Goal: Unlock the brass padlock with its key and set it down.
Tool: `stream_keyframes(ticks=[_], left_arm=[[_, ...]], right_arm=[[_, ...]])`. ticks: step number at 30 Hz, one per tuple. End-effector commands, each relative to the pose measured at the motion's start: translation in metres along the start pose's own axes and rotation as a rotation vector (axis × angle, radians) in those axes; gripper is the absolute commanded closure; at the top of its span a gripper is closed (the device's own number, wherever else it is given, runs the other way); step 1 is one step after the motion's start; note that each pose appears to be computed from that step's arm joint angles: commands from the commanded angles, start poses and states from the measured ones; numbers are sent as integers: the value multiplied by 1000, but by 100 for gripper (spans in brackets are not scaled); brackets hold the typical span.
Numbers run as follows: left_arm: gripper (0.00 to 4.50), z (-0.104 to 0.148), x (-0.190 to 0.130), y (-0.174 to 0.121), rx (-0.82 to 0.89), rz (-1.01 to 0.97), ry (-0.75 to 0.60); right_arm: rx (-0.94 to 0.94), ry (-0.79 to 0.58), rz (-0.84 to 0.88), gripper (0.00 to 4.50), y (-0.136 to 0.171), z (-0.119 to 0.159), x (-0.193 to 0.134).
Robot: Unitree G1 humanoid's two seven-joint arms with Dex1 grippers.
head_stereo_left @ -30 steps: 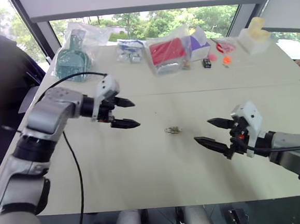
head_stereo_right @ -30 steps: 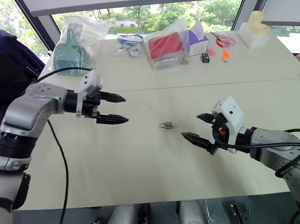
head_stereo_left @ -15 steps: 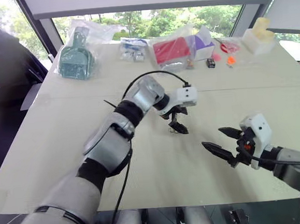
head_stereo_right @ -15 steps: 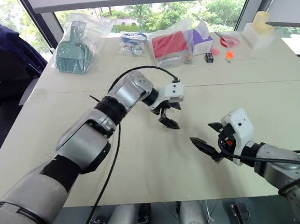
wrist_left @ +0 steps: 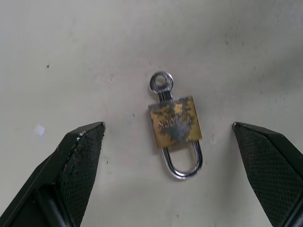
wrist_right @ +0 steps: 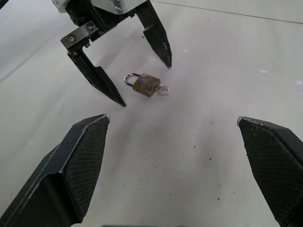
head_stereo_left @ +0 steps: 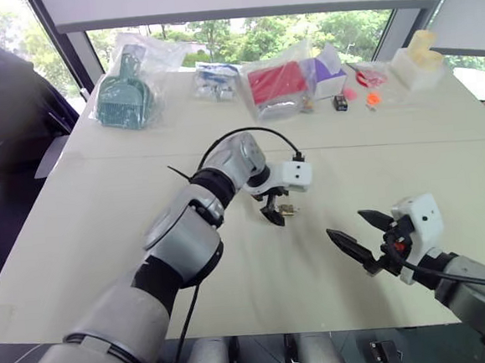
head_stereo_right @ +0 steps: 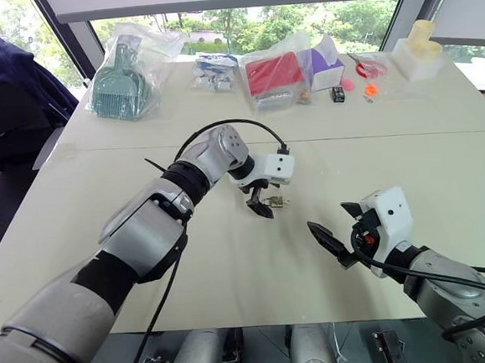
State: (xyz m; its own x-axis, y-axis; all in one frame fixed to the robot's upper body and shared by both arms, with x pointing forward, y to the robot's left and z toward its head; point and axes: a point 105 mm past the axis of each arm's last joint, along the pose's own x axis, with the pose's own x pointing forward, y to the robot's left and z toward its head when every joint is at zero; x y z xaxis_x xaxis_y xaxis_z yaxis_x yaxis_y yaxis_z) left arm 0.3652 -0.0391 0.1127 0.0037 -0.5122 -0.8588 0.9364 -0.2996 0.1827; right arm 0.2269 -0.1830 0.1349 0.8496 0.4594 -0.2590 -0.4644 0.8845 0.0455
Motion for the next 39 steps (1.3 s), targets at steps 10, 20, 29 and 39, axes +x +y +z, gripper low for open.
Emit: stream_keyframes(ticks=[10,20,29,39], left_arm=[[384,-7,15,-9,-63,-37,16],[140,-8,11,-11,-49,-63,12],[140,9,14,-6,-93,-22,-45],[140,14,17,6,-89,92,-54]], right_arm=[[-17,-45,7,0,2,8,4],[-9,-36,2,0,0,5,4],[-10,-38,2,0,-1,4,5],[-2,-38,0,0,2,1,6]])
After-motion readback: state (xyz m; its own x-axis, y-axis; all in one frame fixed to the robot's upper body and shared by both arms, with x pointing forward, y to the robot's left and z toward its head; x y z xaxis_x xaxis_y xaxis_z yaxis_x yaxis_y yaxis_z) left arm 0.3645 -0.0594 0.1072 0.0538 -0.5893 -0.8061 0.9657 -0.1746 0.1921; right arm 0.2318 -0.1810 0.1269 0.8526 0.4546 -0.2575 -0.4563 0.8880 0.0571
